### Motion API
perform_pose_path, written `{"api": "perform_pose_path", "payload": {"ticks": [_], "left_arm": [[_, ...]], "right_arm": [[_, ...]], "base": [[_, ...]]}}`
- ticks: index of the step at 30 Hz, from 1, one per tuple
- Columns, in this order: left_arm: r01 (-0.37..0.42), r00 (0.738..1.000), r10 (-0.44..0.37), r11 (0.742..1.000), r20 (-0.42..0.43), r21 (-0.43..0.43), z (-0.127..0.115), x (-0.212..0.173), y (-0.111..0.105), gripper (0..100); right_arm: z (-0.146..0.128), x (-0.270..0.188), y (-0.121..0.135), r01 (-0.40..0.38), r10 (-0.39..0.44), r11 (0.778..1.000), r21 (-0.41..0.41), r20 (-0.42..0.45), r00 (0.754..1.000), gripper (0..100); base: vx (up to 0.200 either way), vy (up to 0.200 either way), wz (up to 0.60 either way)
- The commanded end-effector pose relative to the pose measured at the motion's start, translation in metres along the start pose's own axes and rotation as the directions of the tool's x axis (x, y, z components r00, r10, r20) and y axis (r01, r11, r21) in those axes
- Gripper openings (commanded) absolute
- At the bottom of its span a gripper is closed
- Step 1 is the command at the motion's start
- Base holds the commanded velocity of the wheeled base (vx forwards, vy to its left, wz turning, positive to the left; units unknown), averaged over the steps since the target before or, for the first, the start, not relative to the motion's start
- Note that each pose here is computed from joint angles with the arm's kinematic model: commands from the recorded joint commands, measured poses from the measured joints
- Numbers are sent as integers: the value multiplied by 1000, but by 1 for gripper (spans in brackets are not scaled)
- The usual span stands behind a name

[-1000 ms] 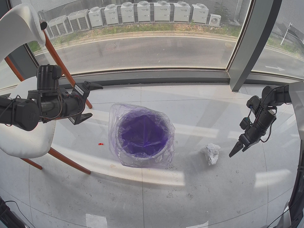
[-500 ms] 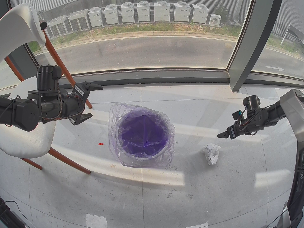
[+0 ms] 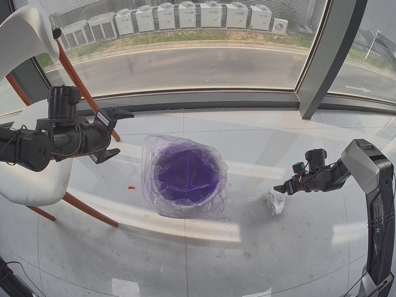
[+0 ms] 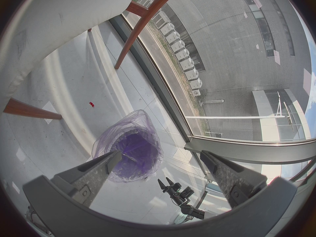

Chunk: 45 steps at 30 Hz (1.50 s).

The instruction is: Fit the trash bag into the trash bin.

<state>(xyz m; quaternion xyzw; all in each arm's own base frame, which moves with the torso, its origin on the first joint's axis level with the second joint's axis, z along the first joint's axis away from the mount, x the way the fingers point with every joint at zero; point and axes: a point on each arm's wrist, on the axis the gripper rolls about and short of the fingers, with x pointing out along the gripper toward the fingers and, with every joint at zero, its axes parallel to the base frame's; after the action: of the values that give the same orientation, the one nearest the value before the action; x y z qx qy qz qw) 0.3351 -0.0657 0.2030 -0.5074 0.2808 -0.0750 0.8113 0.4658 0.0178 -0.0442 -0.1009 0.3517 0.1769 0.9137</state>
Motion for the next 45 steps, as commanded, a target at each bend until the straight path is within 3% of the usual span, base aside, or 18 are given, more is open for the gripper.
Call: {"api": "perform_pose_path", "payload": {"ticks": [1, 6, 37, 38, 45], "left_arm": [[-4, 1000, 4, 1000, -3, -2, 0, 2, 1, 100], [-4, 1000, 4, 1000, -3, 0, 0, 2, 1, 100], [-16, 1000, 16, 1000, -9, -1, 0, 7, 5, 100], [-16, 1000, 16, 1000, -9, -2, 0, 7, 5, 100], [-18, 1000, 18, 1000, -10, -1, -1, 7, 6, 100]], "right_arm": [[-18, 26, 0, -17, 18, 999, 28, -55, 998, 100], [-17, 33, -3, -28, 32, 999, 45, -103, 994, 100], [-42, 100, -14, -18, 23, 999, 43, -106, 994, 100], [-44, 102, -14, -19, 23, 999, 44, -107, 994, 0], [-46, 105, -14, -27, 34, 998, 52, -137, 990, 0]], "base": [[0, 0, 0], [0, 0, 0], [0, 0, 0], [0, 0, 0], [0, 0, 0]]}}
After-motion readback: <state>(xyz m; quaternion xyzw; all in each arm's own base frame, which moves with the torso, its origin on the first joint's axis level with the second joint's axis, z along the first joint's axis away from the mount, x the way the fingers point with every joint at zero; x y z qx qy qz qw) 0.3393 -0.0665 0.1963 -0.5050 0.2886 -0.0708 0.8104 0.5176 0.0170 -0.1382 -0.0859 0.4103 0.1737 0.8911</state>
